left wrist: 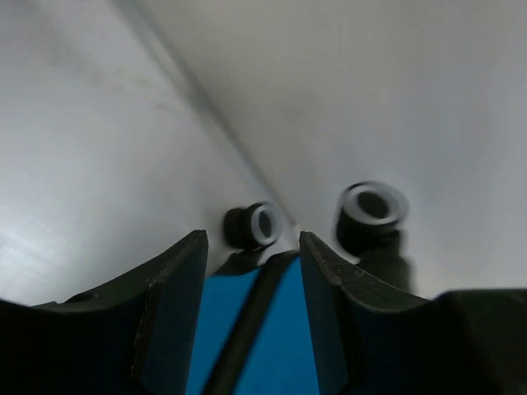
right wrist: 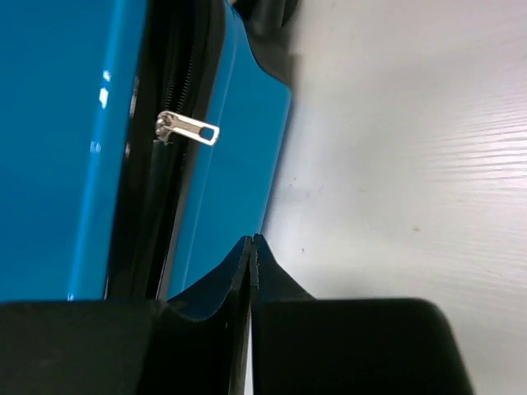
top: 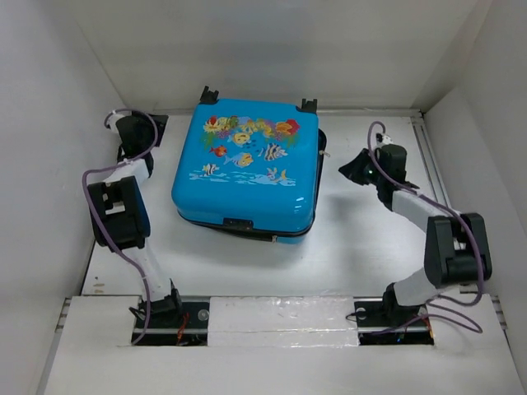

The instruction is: Pack the luggage

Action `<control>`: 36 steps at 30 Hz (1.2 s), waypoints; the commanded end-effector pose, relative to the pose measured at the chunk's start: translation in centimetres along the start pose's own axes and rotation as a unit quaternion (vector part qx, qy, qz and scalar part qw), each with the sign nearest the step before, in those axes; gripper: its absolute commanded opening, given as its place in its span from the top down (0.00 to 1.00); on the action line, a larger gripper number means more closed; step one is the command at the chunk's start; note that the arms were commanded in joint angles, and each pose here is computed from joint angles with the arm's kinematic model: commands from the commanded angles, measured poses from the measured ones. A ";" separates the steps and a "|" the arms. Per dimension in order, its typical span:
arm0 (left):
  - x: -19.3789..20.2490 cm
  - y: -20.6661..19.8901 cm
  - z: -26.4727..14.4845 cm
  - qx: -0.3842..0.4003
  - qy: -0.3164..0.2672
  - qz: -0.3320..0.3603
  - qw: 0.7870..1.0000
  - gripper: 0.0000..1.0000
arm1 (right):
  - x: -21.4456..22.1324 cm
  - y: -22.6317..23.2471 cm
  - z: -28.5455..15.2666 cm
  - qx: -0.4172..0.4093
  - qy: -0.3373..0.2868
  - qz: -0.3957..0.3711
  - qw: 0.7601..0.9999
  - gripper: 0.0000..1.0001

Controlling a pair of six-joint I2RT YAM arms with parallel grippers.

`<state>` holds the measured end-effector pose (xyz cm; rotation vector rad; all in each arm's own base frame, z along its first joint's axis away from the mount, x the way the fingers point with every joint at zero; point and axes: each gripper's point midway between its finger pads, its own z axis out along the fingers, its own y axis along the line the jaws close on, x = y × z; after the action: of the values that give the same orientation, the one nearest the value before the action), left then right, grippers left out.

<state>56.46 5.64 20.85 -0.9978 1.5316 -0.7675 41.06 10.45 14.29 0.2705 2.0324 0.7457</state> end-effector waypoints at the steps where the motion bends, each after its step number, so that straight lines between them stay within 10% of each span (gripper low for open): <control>1: 3.8 5.6 -0.4 -0.088 0.048 0.014 0.995 0.56 | -0.3 3.1 3.0 -0.046 0.009 -0.012 0.999 0.96; 12: 17.2 6.0 -8.4 -0.076 0.137 -0.006 0.988 0.57 | 5.8 8.2 10.5 -0.096 0.118 -0.068 0.986 0.96; 23: 24.8 3.0 -20.0 -0.010 0.200 0.020 0.979 0.59 | 10.0 10.7 7.9 -0.122 0.161 -0.116 0.972 0.96; 29: 22.7 5.7 -22.9 -0.042 0.159 0.046 0.985 0.54 | 12.0 9.1 5.8 -0.103 0.166 -0.112 0.974 0.94; 36: 8.9 1.4 -22.3 -0.049 -0.071 0.045 0.995 0.13 | 5.7 7.1 6.7 -0.089 0.131 -0.086 0.984 0.62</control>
<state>31.19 -2.44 9.32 -1.1434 1.7369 -0.3907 44.12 14.25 7.45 0.0558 2.2432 0.5275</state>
